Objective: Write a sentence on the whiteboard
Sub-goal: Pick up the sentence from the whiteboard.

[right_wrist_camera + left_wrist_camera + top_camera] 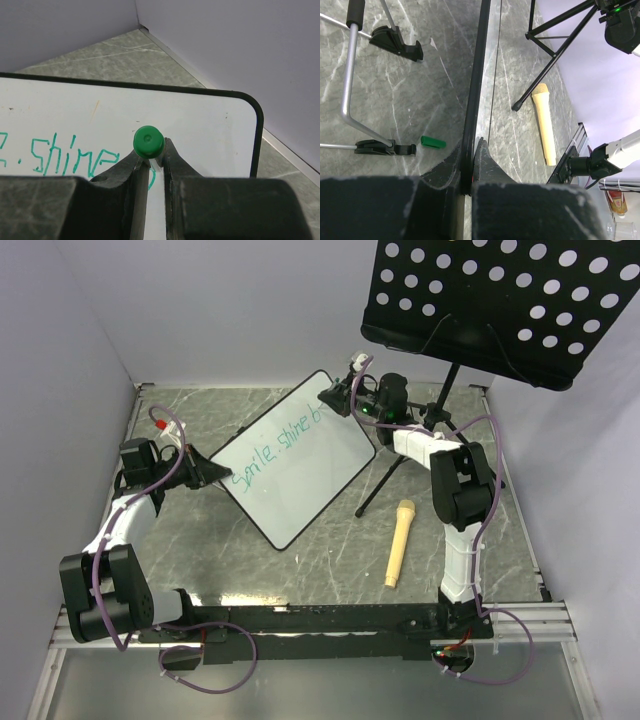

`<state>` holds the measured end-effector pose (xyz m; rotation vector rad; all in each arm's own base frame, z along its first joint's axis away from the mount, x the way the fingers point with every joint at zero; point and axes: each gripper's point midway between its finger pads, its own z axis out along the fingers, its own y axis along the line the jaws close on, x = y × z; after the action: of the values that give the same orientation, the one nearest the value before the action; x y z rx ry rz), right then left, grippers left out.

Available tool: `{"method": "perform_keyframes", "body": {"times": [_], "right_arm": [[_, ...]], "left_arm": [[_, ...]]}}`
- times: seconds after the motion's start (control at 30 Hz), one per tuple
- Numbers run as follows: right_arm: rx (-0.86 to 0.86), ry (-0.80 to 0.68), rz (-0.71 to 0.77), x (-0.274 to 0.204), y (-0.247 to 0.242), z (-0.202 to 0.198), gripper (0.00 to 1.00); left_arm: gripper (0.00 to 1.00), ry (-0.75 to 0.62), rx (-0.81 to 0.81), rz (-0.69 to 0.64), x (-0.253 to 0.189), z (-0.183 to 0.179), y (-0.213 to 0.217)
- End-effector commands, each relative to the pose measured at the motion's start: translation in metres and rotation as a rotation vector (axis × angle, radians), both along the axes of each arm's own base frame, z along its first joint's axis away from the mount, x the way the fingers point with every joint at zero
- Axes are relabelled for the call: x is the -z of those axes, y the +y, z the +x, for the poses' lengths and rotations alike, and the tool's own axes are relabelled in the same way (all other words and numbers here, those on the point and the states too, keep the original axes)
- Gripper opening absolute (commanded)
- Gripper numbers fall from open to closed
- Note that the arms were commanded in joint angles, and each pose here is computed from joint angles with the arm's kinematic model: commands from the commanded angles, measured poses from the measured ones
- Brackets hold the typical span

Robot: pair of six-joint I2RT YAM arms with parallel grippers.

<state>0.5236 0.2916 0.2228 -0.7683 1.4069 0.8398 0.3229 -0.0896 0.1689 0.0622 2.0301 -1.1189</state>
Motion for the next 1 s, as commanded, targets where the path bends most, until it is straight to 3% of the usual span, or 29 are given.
{"method": "perform_keyframes", "body": {"times": [0.0, 0.97], "right_arm": [[-0.010, -0.047, 0.002, -0.010, 0.005, 0.004, 0.00], [0.000, -0.040, -0.025, 0.010, -0.002, -0.007, 0.00]], "left_arm": [[0.01, -0.096, -0.089, 0.258, 0.032, 0.021, 0.031], [0.01, -0.093, -0.098, 0.261, 0.032, 0.022, 0.033]]}}
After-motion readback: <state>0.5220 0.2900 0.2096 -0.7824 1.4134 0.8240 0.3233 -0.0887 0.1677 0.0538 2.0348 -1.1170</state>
